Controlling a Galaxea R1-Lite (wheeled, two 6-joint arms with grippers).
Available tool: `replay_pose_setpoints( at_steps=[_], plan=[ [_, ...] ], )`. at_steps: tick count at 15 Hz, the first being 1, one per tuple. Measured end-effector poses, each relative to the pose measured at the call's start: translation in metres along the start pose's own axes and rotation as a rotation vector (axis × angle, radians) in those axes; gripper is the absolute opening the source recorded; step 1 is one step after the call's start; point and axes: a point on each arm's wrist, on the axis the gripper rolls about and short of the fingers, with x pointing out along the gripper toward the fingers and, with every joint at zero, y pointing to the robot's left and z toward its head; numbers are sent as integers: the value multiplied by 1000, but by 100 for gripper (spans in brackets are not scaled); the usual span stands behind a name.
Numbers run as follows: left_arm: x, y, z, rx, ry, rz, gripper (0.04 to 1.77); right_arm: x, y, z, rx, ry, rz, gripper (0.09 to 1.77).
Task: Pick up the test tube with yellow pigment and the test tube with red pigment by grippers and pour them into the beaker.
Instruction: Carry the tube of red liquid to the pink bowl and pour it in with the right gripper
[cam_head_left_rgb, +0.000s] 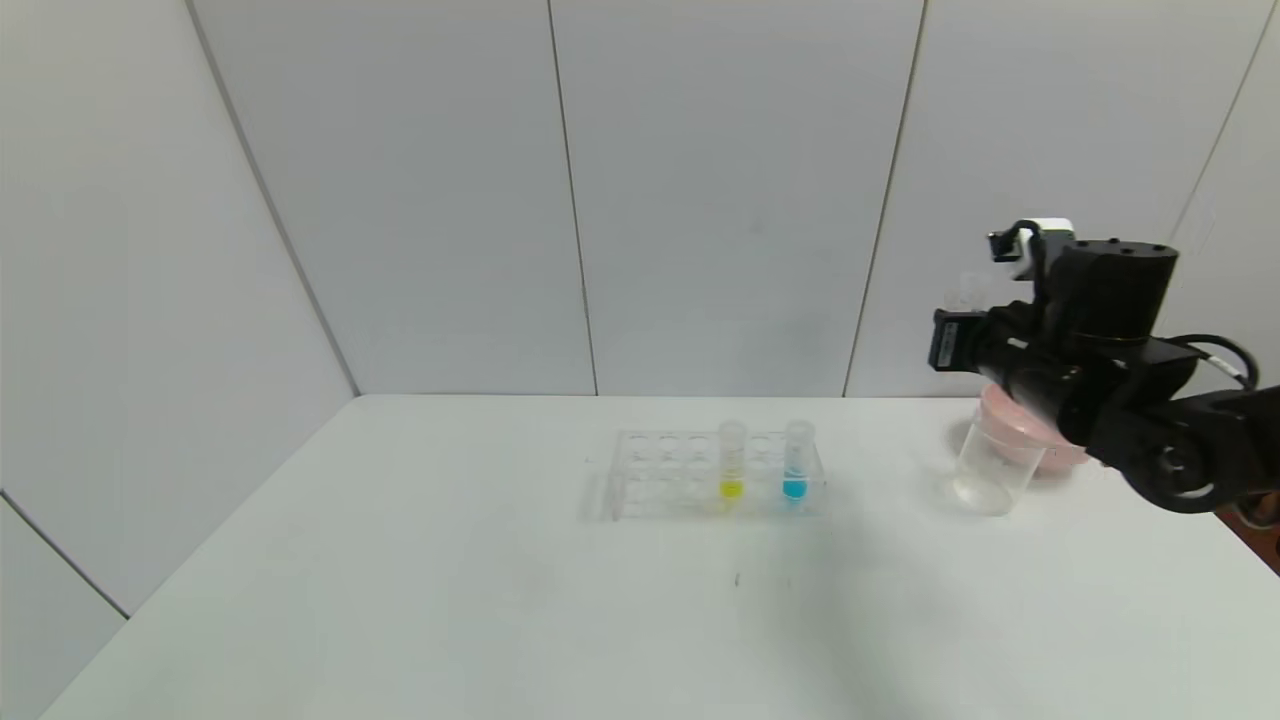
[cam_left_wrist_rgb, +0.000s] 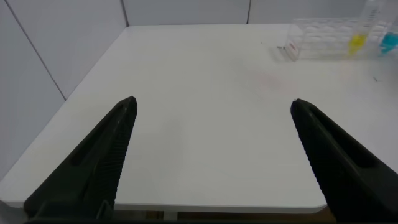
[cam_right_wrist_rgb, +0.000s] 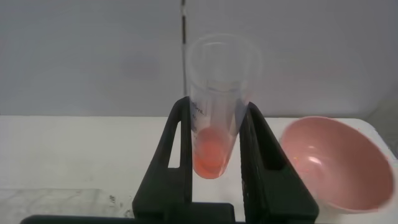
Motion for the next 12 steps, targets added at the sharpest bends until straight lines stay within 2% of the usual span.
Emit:
replay_pose_setpoints(
  at_steps=[3, 5, 9, 12],
  plan=[
    [0, 0, 0, 0, 0, 0, 176, 1, -70, 2, -3, 9, -52, 50],
    [0, 0, 0, 0, 0, 0, 176, -3, -108, 3, -24, 13, -48, 50],
    [0, 0, 0, 0, 0, 0, 176, -15, -167, 1, -179, 3, 27, 50],
    [0, 0, 0, 0, 0, 0, 176, -26, -194, -11, -371, -11, 95, 50]
  ],
)
